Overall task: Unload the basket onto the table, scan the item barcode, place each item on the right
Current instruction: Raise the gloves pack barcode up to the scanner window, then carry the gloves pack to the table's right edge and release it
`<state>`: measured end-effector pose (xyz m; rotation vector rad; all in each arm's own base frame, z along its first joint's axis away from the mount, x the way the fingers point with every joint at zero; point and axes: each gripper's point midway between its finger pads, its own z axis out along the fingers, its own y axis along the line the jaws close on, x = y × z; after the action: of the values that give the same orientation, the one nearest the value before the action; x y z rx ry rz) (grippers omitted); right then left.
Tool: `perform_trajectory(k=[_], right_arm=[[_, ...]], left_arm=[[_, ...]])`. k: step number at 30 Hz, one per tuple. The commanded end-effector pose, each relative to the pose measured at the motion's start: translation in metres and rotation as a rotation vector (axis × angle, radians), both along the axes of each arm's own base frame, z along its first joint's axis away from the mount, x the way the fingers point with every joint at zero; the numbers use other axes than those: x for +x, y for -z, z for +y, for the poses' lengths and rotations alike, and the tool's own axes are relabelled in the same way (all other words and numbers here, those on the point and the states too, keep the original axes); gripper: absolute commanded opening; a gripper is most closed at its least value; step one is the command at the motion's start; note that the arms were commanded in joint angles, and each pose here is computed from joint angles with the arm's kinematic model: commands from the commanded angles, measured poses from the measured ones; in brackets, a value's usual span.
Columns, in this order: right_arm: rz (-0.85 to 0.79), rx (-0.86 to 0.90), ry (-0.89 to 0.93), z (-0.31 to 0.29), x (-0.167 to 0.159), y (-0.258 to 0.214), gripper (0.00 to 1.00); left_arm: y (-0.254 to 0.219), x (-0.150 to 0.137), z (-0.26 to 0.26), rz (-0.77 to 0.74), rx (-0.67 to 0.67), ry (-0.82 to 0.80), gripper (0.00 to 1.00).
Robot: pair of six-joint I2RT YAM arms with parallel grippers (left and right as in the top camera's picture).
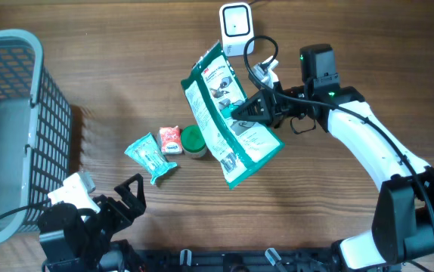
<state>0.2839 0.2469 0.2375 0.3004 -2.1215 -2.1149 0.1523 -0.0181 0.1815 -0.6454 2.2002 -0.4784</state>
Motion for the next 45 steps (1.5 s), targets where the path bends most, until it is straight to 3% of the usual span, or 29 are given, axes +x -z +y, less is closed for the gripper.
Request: perform_trajectory(k=[1,2,6,8,11,13,15,19,24,29,32,40,45], right_arm=[[-0.097,0.044,-0.029,0.003,-0.002,-0.003,0.04],[-0.216,0.068,-0.036,0.007,-0.005,-0.002,0.05],[-0.321,0.116,-0.085,0.018,-0.018,-0.004,0.05],[-0.334,-0.072,0.013,0.022,-0.004,0.025,0.05],[-0.419,-0.687,0.187,-0.016,0.025,0.105,0.05],[-0.576,-0.858,0.166,-0.031,0.036,0.107,0.05],[-0.721,-0.915,0.174,-0.032,0.054,0.089,0.05],[-1.065,-0.854,0.173,-0.004,0.084,0.039,0.05],[-1.353,-0.847,0.21,0.016,0.114,0.018,0.05],[-1.566,-1.129,0.433,-0.004,0.19,0.016,0.05],[-1.703,-1.183,0.507,0.002,0.228,0.024,0.05],[-1.836,-1.268,0.579,0.026,0.304,0.048,0.04],[-1.814,-1.209,0.604,0.038,0.31,0.051,0.04]], left_arm=[[0.0,0.0,-0.002,-0.006,0.008,0.019,1.0],[0.0,0.0,-0.002,-0.006,0.008,0.019,1.0],[0.0,0.0,-0.002,-0.006,0.008,0.019,1.0],[0.0,0.0,-0.002,-0.006,0.008,0.019,1.0],[0.0,0.0,-0.002,-0.006,0.008,0.019,1.0],[0.0,0.0,-0.002,-0.006,0.007,0.019,1.0],[0.0,0.0,-0.002,-0.006,0.008,0.02,1.0],[0.0,0.0,-0.002,-0.006,0.008,0.019,1.0],[0.0,0.0,-0.002,-0.006,0.008,0.019,1.0],[0.0,0.0,-0.002,-0.006,0.008,0.019,1.0],[0.0,0.0,-0.002,-0.006,0.008,0.019,1.0],[0.0,0.0,-0.002,-0.006,0.008,0.019,1.0],[0.0,0.0,-0.002,-0.006,0.008,0.02,1.0]])
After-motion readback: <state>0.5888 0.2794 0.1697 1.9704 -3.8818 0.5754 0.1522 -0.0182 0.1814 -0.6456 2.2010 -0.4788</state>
